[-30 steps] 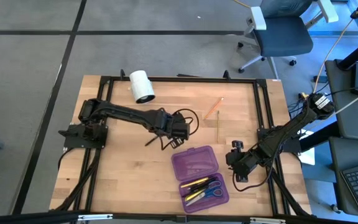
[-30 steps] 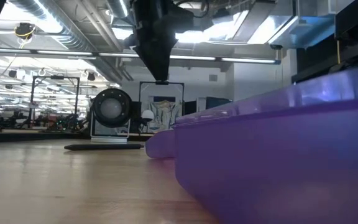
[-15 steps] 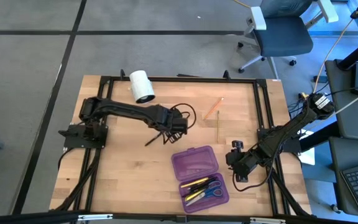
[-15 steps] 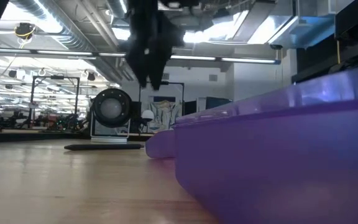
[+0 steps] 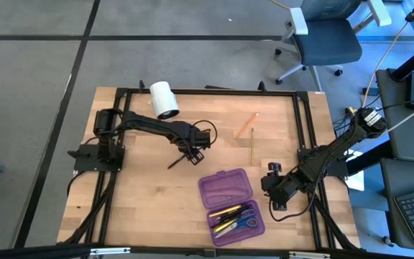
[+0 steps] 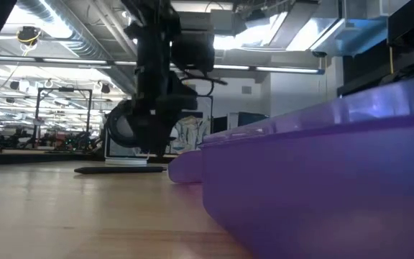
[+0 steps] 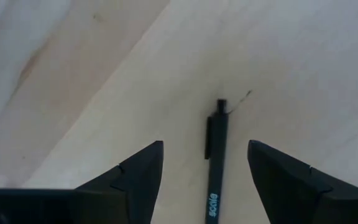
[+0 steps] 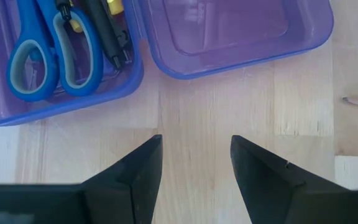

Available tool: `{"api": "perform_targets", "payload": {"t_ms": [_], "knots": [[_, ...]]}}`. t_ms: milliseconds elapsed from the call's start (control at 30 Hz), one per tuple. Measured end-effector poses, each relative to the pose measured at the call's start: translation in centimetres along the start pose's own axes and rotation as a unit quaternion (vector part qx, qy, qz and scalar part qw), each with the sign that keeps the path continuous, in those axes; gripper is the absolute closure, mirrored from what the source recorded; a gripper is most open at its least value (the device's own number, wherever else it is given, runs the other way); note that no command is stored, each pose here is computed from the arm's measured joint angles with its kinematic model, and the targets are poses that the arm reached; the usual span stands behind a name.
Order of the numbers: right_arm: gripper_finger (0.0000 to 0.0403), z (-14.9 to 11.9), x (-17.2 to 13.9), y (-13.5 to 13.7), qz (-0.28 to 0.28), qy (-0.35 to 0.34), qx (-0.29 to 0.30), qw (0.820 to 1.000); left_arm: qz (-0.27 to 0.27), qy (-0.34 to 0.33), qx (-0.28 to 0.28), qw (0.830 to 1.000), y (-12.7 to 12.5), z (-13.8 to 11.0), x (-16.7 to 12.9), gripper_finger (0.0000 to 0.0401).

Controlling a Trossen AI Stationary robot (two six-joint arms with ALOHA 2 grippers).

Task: Pick & place school supplies into a supply box
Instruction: Put the black pen into the purple supply box

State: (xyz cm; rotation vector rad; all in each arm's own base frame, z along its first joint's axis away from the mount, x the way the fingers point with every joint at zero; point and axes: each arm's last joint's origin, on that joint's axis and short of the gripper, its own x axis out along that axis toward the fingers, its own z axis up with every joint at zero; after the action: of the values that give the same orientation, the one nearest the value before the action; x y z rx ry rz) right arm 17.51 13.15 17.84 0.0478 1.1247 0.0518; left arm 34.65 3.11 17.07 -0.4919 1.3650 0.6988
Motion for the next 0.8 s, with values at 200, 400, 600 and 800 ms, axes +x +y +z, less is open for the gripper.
{"api": "perform_targets", "payload": {"t_ms": [200,400,600,800], "knots": [[0.021,0.0,0.0,0.0,0.001,0.0,0.001,1.0,-0.036,0.005,-0.008,0.999,0.3,-0.3,1.6,0.018],[0.021,0.0,0.0,0.0,0.001,0.0,0.0,1.0,-0.038,0.013,-0.002,0.999,0.5,-1.0,2.7,0.0182],[0.021,0.0,0.0,0.0,0.001,0.0,0.0,1.0,-0.039,0.009,0.035,0.999,0.4,-1.2,2.8,0.0181],[0.021,0.0,0.0,0.0,0.001,0.0,0.0,1.0,-0.043,0.0,0.037,0.998,0.2,-1.1,2.8,0.0189]]}}
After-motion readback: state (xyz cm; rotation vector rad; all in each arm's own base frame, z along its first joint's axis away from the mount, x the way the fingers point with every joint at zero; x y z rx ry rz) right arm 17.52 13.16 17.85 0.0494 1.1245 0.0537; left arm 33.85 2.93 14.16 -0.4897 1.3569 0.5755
